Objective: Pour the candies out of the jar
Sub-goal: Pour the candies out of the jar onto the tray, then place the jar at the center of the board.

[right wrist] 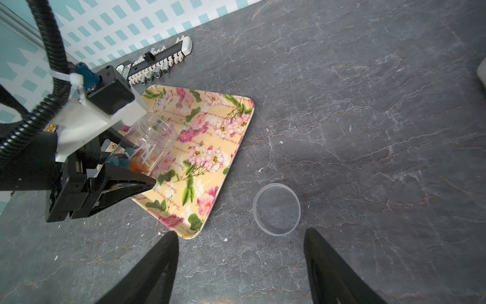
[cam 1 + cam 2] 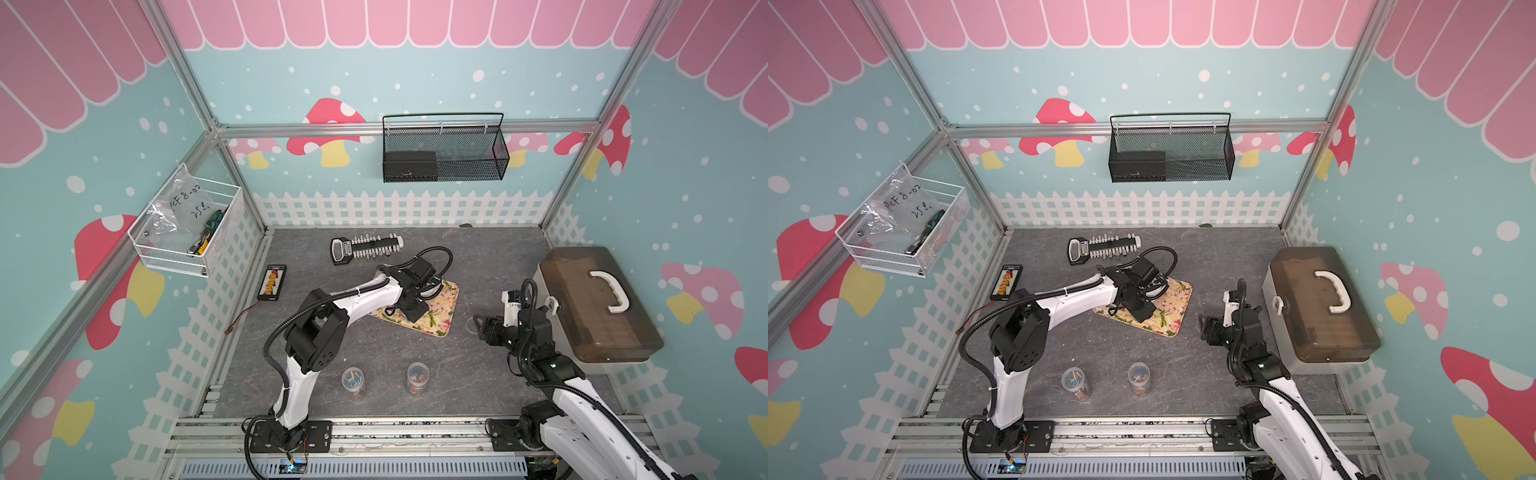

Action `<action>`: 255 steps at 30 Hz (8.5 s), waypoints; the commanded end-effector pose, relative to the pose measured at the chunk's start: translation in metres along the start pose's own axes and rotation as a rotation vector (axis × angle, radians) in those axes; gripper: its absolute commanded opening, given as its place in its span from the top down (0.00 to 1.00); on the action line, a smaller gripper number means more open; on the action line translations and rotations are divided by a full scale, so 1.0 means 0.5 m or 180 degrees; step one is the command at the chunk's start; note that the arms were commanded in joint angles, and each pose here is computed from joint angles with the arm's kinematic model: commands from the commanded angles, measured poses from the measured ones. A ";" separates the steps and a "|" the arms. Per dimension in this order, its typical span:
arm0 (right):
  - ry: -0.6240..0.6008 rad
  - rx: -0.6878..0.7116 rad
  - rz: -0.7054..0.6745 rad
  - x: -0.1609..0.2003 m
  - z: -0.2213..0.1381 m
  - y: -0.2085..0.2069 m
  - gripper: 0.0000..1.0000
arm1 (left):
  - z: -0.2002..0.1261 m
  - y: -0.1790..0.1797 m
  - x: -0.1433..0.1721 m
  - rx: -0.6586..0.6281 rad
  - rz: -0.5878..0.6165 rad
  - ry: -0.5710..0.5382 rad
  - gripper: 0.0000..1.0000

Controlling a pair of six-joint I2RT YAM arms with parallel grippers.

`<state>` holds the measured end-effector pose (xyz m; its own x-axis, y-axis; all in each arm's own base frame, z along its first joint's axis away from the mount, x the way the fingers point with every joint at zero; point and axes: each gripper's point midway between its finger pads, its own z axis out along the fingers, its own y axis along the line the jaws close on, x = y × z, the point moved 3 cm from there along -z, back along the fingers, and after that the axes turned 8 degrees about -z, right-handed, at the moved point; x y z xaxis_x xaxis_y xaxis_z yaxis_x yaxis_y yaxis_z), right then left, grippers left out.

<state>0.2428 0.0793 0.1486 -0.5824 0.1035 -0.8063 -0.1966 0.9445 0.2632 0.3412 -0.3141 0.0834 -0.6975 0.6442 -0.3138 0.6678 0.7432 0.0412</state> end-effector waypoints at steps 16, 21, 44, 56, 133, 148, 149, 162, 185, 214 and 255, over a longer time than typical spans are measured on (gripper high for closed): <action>-0.0008 -0.0163 0.0242 0.039 -0.019 0.004 0.26 | -0.020 -0.002 -0.015 -0.1511 0.1578 0.0446 0.58; 0.0011 -0.0193 0.0194 0.046 -0.035 0.007 0.26 | -0.017 -0.002 -0.025 -0.1688 0.1702 0.0492 0.57; -0.0004 -0.0509 -0.0005 0.037 -0.061 0.040 0.27 | -0.065 0.068 -0.011 -0.2777 0.2347 0.0973 0.56; 0.0135 -0.0670 -0.0065 0.050 -0.071 0.055 0.28 | -0.042 0.042 -0.013 -0.3048 0.2787 0.1067 0.57; 0.0250 -0.0591 0.0140 0.069 -0.096 0.048 0.29 | -0.018 0.087 0.036 -0.2954 0.2857 0.1112 0.56; 0.0186 -0.0466 -0.0134 -0.034 -0.120 0.065 0.29 | -0.101 0.091 0.032 -0.2570 0.1834 0.0390 0.56; 0.0160 -0.0463 -0.0153 -0.047 -0.123 0.068 0.29 | -0.111 0.090 0.032 -0.2526 0.1750 0.0323 0.56; 0.0264 -0.1010 -0.0506 -0.221 -0.105 0.158 0.34 | -0.238 0.058 0.028 -0.1593 0.0549 -0.0848 0.56; 0.0730 -0.2386 -0.0743 -0.298 -0.068 0.338 0.52 | -0.354 -0.057 0.070 0.0037 0.0335 -0.2411 0.55; 0.1175 -0.1591 -0.1241 -0.237 0.031 0.330 1.00 | -0.343 -0.056 0.067 0.0054 0.0078 -0.2525 0.01; 0.2328 0.0898 -0.1495 -0.277 0.372 -0.082 1.00 | -0.366 -0.023 0.237 0.0676 -0.1378 -0.2853 0.01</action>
<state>0.4803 0.0847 0.1567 -0.8574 -0.4435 -0.2611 -0.3849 0.8894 -0.2468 0.2045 -0.2105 0.2228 -0.4707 -0.1011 -0.8765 0.5006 0.7875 -0.3596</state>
